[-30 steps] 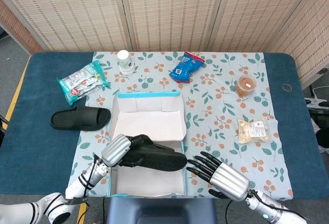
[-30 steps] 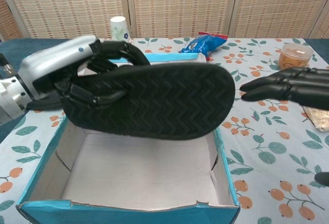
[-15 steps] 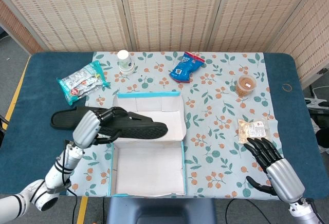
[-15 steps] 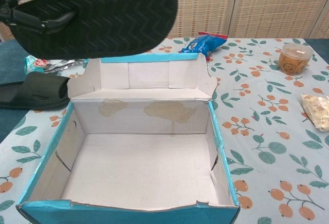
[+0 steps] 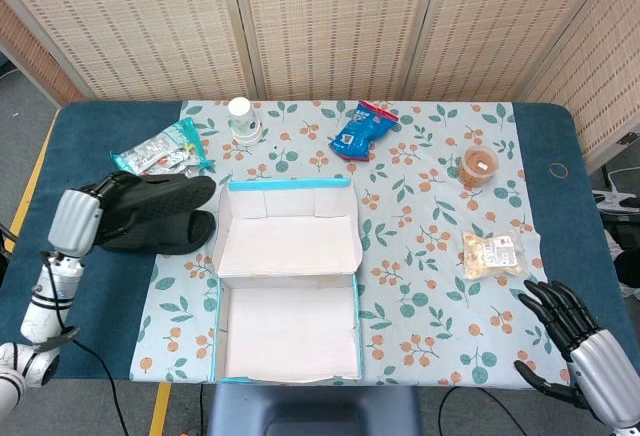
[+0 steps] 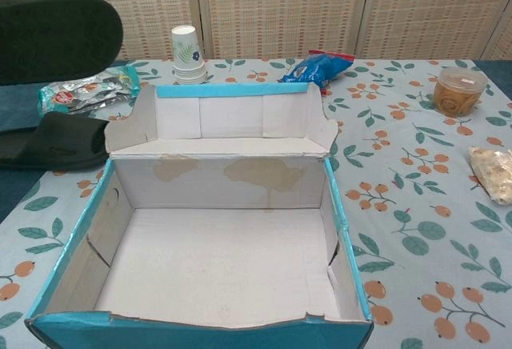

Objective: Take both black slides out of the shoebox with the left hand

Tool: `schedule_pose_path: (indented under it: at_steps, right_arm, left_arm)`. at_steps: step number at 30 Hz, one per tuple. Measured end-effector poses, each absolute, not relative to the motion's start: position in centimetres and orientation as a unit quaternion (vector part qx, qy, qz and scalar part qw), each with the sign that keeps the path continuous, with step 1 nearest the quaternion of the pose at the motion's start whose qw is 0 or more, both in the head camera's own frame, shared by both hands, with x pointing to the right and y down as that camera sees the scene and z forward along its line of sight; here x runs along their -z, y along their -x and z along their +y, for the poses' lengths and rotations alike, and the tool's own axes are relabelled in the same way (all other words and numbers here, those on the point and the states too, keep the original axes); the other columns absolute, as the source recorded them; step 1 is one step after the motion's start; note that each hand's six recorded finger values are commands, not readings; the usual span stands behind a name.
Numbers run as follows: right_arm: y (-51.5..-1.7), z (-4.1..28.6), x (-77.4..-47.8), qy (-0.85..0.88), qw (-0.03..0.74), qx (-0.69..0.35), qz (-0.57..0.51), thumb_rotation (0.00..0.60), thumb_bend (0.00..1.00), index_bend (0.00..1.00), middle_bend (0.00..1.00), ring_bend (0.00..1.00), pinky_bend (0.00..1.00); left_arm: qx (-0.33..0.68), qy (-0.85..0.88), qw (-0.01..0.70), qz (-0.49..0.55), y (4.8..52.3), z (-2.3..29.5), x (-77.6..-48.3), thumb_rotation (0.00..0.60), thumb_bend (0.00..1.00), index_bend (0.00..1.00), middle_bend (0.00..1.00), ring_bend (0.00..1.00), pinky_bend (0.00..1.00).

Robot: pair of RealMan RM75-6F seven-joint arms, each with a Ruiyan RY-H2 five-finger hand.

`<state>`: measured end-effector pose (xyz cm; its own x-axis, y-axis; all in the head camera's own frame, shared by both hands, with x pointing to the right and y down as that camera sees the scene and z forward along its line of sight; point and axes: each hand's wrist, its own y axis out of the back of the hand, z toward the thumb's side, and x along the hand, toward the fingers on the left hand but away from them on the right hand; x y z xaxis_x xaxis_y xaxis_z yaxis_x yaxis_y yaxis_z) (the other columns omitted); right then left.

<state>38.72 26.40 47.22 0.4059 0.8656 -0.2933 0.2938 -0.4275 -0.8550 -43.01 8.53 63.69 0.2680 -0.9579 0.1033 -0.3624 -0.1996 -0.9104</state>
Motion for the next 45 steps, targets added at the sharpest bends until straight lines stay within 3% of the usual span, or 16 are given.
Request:
schedule_pose_path:
  at_steps: [8,15,22,26,28,31,35,36,39,45]
  right_arm:
    - [-39.7,26.2,-46.0,0.725,0.386,-0.399,-0.408,0.600,0.19,0.00,0.00,0.00,0.00]
    - [-40.2,26.7,-47.1,0.729,0.363,-0.428,-0.393,0.600,0.19,0.00,0.00,0.00,0.00]
    - [-40.0,27.2,-46.8,0.731,0.361,-0.428,-0.390,0.600,0.19,0.00,0.00,0.00,0.00]
    - [-39.6,27.5,-46.8,0.734,0.360,-0.428,-0.386,0.600,0.19,0.00,0.00,0.00,0.00]
    - [-39.4,27.7,-46.9,0.738,0.357,-0.428,-0.380,0.600,0.19,0.00,0.00,0.00,0.00]
    - [-39.1,28.0,-47.2,0.747,0.348,-0.431,-0.367,0.600,0.19,0.00,0.00,0.00,0.01]
    - [-38.7,28.2,-47.3,0.755,0.339,-0.433,-0.356,0.600,0.19,0.00,0.00,0.00,0.01]
    - [-38.7,28.2,-47.3,0.755,0.340,-0.433,-0.356,0.600,0.19,0.00,0.00,0.00,0.01]
    - [-38.7,28.2,-47.3,0.755,0.338,-0.435,-0.355,0.600,0.19,0.00,0.00,0.00,0.01]
    - [-38.8,28.2,-47.5,0.756,0.335,-0.437,-0.353,0.600,0.19,0.00,0.00,0.00,0.01]
  left_arm:
    - [0.358,0.679,0.323,0.553,48.7,13.2,-64.0,0.600,0.62,0.98,0.82,0.61,0.67]
    - [0.364,0.680,0.368,0.520,48.0,17.5,-64.1,0.600,0.61,0.98,0.82,0.61,0.67]
    - [0.404,0.688,0.383,0.466,47.8,19.1,-65.6,0.600,0.61,0.96,0.81,0.61,0.67]
    - [0.426,0.686,0.401,0.433,47.6,19.6,-66.2,0.600,0.61,0.91,0.74,0.59,0.66]
    - [0.436,0.684,0.405,0.422,47.6,19.9,-66.6,0.600,0.61,0.86,0.68,0.55,0.63]
    - [0.453,0.684,0.402,0.406,47.9,20.1,-67.2,0.600,0.61,0.69,0.48,0.41,0.49]
    - [0.484,0.690,0.384,0.378,48.5,21.0,-68.5,0.600,0.59,0.32,0.09,0.09,0.31]
    - [0.492,0.693,0.376,0.369,48.8,21.4,-68.9,0.600,0.59,0.24,0.04,0.04,0.27]
    - [0.508,0.702,0.359,0.348,49.3,22.8,-69.4,0.600,0.54,0.05,0.00,0.00,0.18]
    - [0.507,0.718,0.342,0.333,50.0,24.6,-69.0,0.600,0.47,0.00,0.00,0.00,0.10]
